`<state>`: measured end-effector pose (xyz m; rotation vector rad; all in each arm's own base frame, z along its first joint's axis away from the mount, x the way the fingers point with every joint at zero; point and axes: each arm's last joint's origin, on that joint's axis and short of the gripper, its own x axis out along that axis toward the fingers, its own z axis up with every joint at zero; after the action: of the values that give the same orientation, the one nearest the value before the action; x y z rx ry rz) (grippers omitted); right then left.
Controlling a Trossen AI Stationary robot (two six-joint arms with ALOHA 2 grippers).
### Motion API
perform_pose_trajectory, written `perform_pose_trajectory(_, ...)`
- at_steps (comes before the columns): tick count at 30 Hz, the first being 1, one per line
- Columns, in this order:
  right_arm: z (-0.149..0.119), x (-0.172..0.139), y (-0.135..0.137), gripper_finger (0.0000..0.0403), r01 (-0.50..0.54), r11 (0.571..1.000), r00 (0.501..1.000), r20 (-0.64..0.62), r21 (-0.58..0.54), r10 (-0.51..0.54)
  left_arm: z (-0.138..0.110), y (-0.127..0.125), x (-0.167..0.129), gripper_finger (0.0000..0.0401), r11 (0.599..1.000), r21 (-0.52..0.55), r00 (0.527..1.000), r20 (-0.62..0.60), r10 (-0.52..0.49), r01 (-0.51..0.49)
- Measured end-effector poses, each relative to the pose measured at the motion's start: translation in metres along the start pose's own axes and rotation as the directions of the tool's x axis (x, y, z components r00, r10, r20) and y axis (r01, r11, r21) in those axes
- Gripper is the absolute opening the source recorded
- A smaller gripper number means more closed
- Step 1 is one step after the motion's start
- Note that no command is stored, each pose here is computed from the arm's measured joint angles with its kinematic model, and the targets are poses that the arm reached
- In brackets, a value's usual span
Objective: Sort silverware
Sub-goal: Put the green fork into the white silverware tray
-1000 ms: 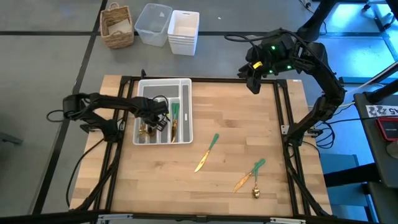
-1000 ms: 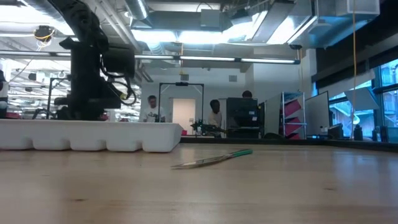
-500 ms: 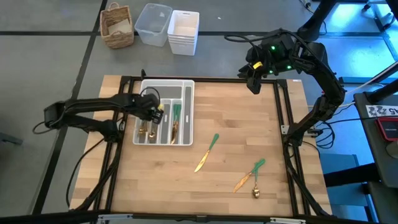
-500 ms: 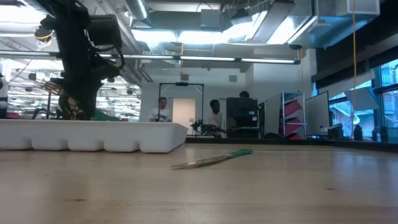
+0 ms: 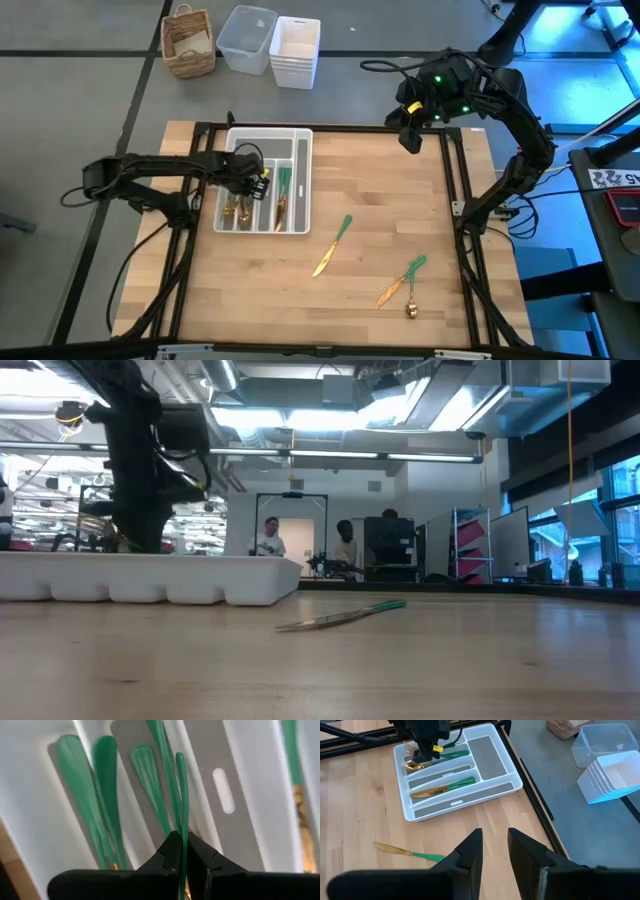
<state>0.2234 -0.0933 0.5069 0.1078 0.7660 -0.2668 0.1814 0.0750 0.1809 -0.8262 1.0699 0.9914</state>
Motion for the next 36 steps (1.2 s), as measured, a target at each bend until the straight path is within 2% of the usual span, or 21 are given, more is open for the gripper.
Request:
perform_pose_trajectory(9, 0.000, 0.000, 0.000, 0.0095, 0.000, 1.000, 1.000, 0.000, 0.000, 0.000, -0.001, -0.004, 0.019, 0.0014, 0.998, 0.020, 0.995, -0.072, 0.065, -0.064)
perform_pose_trajectory(19, 0.000, 0.000, 0.000, 0.0095, 0.000, 1.000, 1.000, 0.000, 0.000, 0.000, -0.003, -0.006, 0.020, 0.0040, 0.997, 0.071, 0.990, -0.137, 0.015, -0.005)
perform_pose_trajectory(29, 0.000, 0.000, 0.000, 0.0095, 0.000, 1.000, 1.000, 0.000, 0.000, 0.000, -0.003, -0.006, 0.020, 0.0006, 0.997, 0.077, 0.990, -0.143, 0.022, -0.011)
perform_pose_trajectory(36, -0.001, -0.003, 0.000, 0.0095, 0.000, 1.000, 1.000, 0.007, 0.001, 0.000, -0.003, -0.006, 0.020, 0.0037, 0.993, 0.114, 0.989, -0.144, 0.020, -0.003)
